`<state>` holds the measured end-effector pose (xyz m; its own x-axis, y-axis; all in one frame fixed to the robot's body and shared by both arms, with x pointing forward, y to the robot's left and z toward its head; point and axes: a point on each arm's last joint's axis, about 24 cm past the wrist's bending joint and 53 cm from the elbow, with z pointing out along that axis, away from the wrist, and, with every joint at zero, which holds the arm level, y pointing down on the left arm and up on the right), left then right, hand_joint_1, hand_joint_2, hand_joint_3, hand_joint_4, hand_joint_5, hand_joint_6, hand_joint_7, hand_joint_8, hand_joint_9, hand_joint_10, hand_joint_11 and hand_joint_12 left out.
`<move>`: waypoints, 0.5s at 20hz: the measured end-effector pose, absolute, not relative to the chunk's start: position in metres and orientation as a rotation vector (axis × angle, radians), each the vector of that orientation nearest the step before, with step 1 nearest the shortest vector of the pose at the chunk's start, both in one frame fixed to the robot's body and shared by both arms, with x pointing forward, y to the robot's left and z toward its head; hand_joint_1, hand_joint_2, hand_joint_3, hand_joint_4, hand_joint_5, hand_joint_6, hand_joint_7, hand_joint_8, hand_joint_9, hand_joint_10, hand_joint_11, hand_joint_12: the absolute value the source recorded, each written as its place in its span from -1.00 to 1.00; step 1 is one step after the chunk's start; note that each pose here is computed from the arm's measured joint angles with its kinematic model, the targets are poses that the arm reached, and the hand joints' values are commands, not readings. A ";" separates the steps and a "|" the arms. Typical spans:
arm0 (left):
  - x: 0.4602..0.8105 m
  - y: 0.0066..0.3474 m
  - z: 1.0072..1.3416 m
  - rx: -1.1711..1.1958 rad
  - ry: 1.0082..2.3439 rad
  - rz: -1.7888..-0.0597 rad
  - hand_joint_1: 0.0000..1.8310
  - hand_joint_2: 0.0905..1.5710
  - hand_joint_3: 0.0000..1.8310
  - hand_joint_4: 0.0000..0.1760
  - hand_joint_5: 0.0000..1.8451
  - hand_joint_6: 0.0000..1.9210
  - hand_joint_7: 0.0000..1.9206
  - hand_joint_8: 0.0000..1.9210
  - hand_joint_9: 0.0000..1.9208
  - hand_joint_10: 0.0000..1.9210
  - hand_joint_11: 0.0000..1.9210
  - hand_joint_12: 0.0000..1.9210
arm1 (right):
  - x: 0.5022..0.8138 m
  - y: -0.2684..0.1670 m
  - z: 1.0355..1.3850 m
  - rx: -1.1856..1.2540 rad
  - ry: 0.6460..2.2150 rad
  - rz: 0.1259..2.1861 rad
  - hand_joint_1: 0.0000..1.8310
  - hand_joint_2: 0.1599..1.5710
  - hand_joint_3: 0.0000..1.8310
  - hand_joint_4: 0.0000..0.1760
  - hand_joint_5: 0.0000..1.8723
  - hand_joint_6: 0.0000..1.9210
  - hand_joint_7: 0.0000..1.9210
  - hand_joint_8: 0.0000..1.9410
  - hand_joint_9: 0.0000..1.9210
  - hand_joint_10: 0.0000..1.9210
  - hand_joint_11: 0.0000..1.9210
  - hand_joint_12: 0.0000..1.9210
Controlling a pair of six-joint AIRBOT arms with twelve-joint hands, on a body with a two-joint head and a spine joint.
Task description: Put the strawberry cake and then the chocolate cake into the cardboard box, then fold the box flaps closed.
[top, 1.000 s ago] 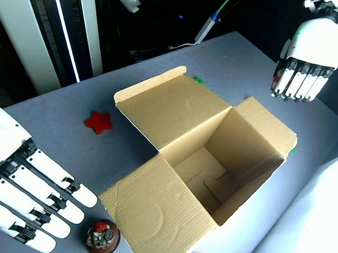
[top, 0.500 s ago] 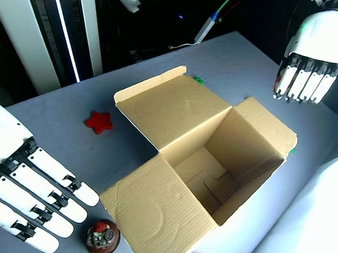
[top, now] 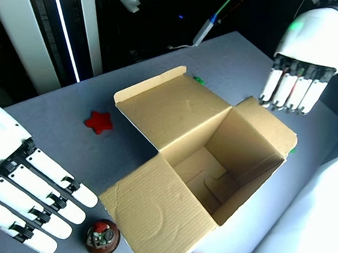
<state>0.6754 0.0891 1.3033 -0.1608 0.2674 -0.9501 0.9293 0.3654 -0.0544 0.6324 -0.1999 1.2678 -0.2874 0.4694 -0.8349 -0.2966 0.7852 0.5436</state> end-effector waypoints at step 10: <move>0.677 0.033 1.303 1.175 1.636 -0.882 0.48 0.44 -1.00 -1.00 -0.14 0.13 -0.13 0.28 -0.01 0.35 -0.15 0.44 | 0.632 -0.200 1.268 0.136 1.707 0.748 0.26 0.17 -1.00 -1.00 -1.00 -1.00 -1.00 -1.00 -0.99 -1.00 -1.00 -1.00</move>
<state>0.6767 0.0332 1.3032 -0.1340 0.3069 -0.9423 0.9558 0.2911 -0.0412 0.6323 -0.2001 1.2678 -0.2869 0.4689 -0.8353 -0.2966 0.7857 0.5429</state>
